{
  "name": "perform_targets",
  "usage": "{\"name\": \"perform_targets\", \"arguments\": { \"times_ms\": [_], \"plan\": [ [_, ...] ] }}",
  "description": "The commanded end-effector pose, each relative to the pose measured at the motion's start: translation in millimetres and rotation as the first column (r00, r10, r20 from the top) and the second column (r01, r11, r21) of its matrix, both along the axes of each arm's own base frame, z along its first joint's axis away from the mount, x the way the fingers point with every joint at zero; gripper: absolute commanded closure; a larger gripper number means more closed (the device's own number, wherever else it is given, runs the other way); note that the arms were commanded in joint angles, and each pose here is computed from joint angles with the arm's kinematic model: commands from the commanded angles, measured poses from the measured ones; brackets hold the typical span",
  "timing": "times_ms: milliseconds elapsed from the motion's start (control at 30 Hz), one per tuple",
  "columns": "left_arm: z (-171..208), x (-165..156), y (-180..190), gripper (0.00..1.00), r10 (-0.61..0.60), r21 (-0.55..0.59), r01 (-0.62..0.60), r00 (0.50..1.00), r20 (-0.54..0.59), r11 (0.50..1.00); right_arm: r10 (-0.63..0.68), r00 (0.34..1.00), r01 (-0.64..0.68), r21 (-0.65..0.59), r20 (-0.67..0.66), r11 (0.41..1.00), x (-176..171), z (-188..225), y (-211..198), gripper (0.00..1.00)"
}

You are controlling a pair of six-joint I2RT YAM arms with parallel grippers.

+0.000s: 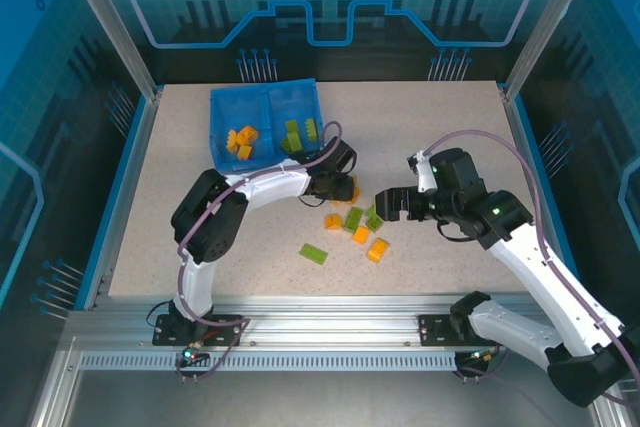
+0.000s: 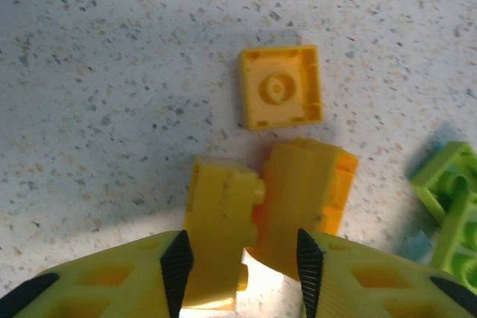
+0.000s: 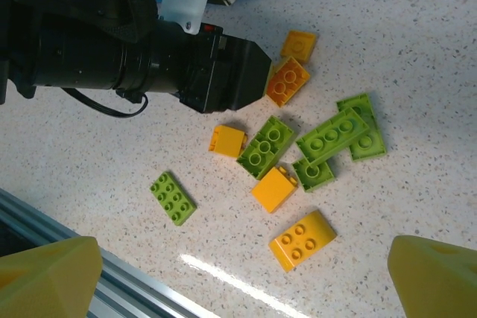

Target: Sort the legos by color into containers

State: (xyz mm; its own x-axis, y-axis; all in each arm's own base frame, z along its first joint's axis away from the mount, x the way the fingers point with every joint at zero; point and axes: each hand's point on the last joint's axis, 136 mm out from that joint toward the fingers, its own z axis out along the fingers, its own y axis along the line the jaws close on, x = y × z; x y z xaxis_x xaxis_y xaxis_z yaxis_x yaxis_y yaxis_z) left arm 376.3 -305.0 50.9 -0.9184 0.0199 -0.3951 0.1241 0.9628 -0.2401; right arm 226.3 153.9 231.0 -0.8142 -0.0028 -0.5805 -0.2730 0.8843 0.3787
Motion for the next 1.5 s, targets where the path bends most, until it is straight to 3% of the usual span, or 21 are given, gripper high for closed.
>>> {"name": "perform_targets", "arguments": {
  "times_ms": [0,167,533,700,800,900,1000,1133,1300,1467],
  "plan": [
    [-10,6,5,0.59,0.032,0.042,-0.031,0.999,-0.009,0.999,-0.022,0.999,0.022,-0.002,-0.027,1.000,-6,-5,-8,0.00],
    [-26,3,9,0.63,0.039,0.061,-0.037,0.999,-0.029,0.997,-0.029,0.999,0.030,0.003,-0.028,1.000,-7,-4,-8,0.00],
    [-49,-4,16,0.62,0.039,0.085,-0.033,0.997,-0.071,0.996,0.016,0.997,-0.013,0.052,-0.072,0.999,-14,-2,3,0.00],
    [-55,-3,21,0.51,0.045,0.102,-0.036,0.995,-0.084,0.994,0.035,0.994,-0.025,0.092,-0.104,0.995,-16,-1,10,0.00],
    [-57,-3,22,0.51,0.041,0.106,-0.032,0.995,-0.086,0.994,0.028,0.995,-0.019,0.093,-0.098,0.996,-15,0,10,0.00],
    [-56,-3,21,0.58,0.035,0.101,-0.026,0.996,-0.086,0.995,0.025,0.995,-0.016,0.088,-0.096,0.996,-15,1,9,0.00],
    [-49,-1,17,0.72,0.030,0.081,-0.024,0.997,-0.074,0.996,0.017,0.995,-0.009,0.083,-0.100,0.997,-15,0,7,0.00],
    [-18,0,13,0.84,0.024,0.029,-0.023,0.999,-0.028,0.999,0.029,0.993,-0.018,0.093,-0.112,0.995,-17,-1,10,0.00],
    [53,3,21,0.86,0.027,-0.016,-0.025,0.994,0.109,1.000,0.042,0.993,-0.028,0.119,-0.110,0.992,-17,4,14,0.00],
    [130,19,69,0.86,0.080,0.019,-0.088,0.958,0.274,0.996,0.032,0.996,-0.021,0.123,-0.089,0.992,-15,11,13,0.00]
  ]
}}
